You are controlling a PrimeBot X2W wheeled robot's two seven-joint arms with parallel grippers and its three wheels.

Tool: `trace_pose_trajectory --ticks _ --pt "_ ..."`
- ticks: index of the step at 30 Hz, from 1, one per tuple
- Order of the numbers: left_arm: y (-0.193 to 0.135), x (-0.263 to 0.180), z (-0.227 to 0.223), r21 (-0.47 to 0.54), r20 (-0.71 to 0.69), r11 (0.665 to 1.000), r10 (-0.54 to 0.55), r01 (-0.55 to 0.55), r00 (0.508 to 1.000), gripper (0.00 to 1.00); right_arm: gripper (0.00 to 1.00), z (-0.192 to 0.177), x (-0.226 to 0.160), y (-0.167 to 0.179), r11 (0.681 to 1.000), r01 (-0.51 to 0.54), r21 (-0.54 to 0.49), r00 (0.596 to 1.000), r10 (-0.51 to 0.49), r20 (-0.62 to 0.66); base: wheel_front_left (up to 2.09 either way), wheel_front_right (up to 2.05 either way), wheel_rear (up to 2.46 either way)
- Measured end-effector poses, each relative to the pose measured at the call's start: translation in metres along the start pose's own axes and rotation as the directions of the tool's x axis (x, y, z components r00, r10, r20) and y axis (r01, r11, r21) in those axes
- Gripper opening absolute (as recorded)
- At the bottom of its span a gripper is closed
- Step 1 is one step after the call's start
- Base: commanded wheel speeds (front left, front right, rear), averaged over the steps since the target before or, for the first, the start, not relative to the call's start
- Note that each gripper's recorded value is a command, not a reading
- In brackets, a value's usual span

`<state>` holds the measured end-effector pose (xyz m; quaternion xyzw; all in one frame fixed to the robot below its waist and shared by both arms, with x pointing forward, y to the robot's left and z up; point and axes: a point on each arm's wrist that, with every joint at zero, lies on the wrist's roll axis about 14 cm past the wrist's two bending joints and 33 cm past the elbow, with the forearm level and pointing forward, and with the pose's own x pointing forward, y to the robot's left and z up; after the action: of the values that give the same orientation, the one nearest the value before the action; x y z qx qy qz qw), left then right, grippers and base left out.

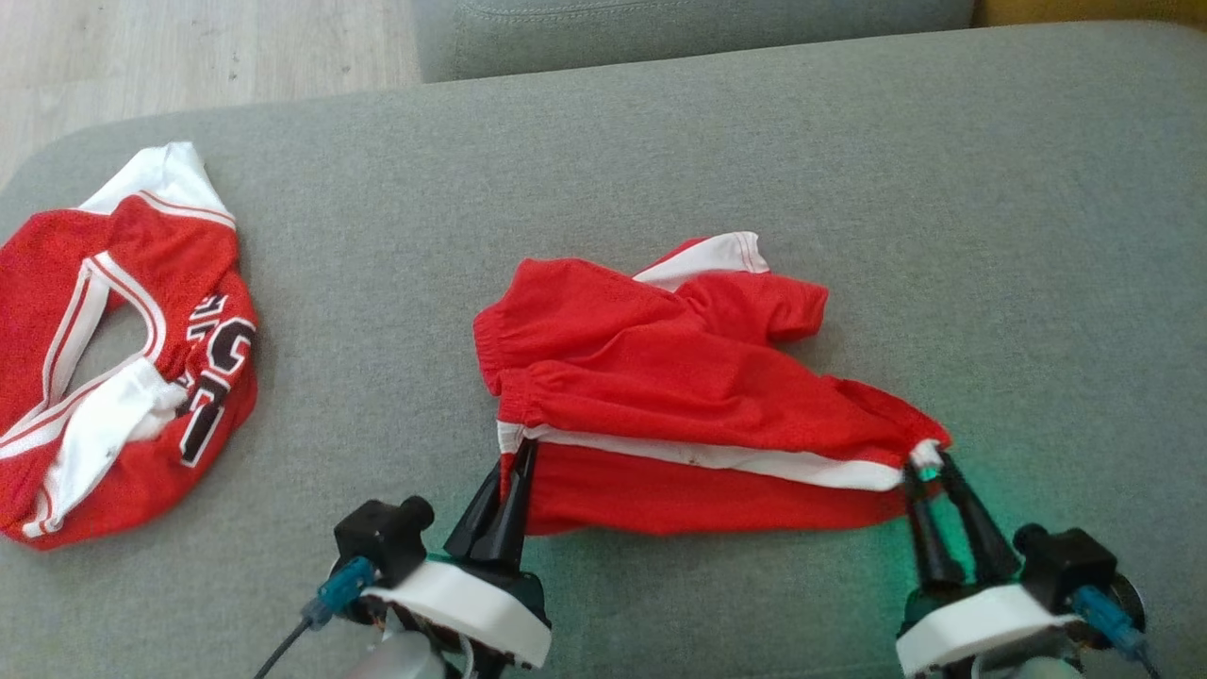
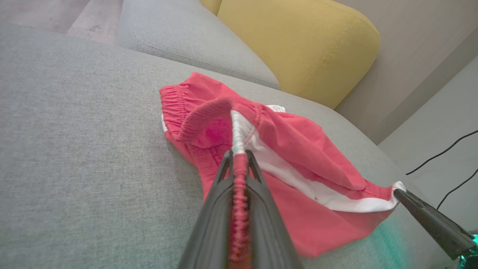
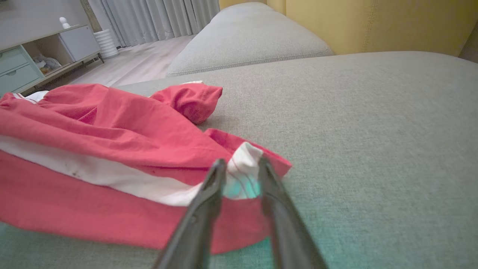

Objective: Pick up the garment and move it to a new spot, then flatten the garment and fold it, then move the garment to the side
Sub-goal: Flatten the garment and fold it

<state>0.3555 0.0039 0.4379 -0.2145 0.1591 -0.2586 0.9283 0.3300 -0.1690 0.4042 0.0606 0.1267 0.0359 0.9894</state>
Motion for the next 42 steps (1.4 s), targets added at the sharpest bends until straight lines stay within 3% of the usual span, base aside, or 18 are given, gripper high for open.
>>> trace_pose_trajectory --ticks 1,9,13,16,20,21,22,25,28,31,33,36,42 --pt "0.000 0.000 0.000 0.000 0.000 1.000 0.000 0.000 1.000 0.00 0.00 0.002 0.001 0.000 1.000 0.000 -0.004 1.000 0.000 0.005 0.00 0.00 0.00" --pt "0.002 -0.001 0.004 0.011 0.007 1.000 0.002 -0.002 1.000 0.00 0.00 0.005 0.004 -0.006 0.999 0.018 -0.038 1.000 -0.018 0.011 0.00 0.00 0.00" --pt "-0.013 0.006 0.025 0.009 0.068 0.998 -0.065 0.064 0.996 0.00 0.00 0.051 0.014 -0.017 0.998 0.056 -0.042 0.987 -0.049 0.151 0.00 0.00 0.00" --pt "-0.025 0.024 0.070 0.106 0.155 0.983 -0.165 0.150 0.974 0.00 0.00 0.106 0.031 -0.024 0.995 0.078 -0.055 0.951 -0.058 0.305 0.00 0.00 0.00" --pt "-0.047 0.069 0.165 0.380 0.236 0.898 -0.327 0.223 0.915 0.00 0.00 0.190 0.066 -0.023 0.994 0.077 -0.072 0.863 -0.030 0.505 0.00 0.00 0.00" --pt "-0.065 0.091 0.214 0.496 0.264 0.836 -0.404 0.236 0.876 0.00 0.00 0.242 0.084 -0.020 0.992 0.077 -0.097 0.792 -0.002 0.610 0.00 0.00 0.00" --pt "-0.065 0.091 0.214 0.496 0.264 0.836 -0.404 0.236 0.876 0.00 0.00 0.242 0.084 -0.020 0.992 0.077 -0.097 0.792 -0.002 0.610 0.00 0.00 0.00" --pt "-0.088 0.121 0.268 0.605 0.291 0.763 -0.480 0.229 0.828 0.00 0.00 0.323 0.102 -0.027 0.981 0.118 -0.153 0.667 0.036 0.744 0.00 0.00 0.00" --pt "-0.101 0.147 0.306 0.642 0.350 0.738 -0.525 0.210 0.776 0.00 0.00 0.383 0.111 -0.041 0.964 0.189 -0.189 0.561 0.052 0.826 0.00 0.00 0.00" --pt "-0.106 0.164 0.326 0.641 0.416 0.739 -0.561 0.207 0.715 0.00 0.00 0.408 0.120 -0.049 0.946 0.237 -0.221 0.514 0.071 0.855 0.00 0.00 0.00" --pt "-0.099 0.176 0.326 0.625 0.437 0.751 -0.561 0.211 0.703 0.00 0.00 0.403 0.130 -0.054 0.933 0.260 -0.250 0.528 0.079 0.845 0.00 0.00 0.00" --pt "-0.077 0.189 0.302 0.576 0.429 0.784 -0.531 0.232 0.731 0.00 0.00 0.377 0.144 -0.063 0.929 0.265 -0.259 0.575 0.063 0.816 0.00 0.00 0.00" --pt "-0.039 0.167 0.185 0.448 0.283 0.838 -0.464 0.312 0.839 0.00 0.00 0.265 0.142 -0.079 0.943 0.238 -0.233 0.755 -0.029 0.655 0.00 0.00 0.00"
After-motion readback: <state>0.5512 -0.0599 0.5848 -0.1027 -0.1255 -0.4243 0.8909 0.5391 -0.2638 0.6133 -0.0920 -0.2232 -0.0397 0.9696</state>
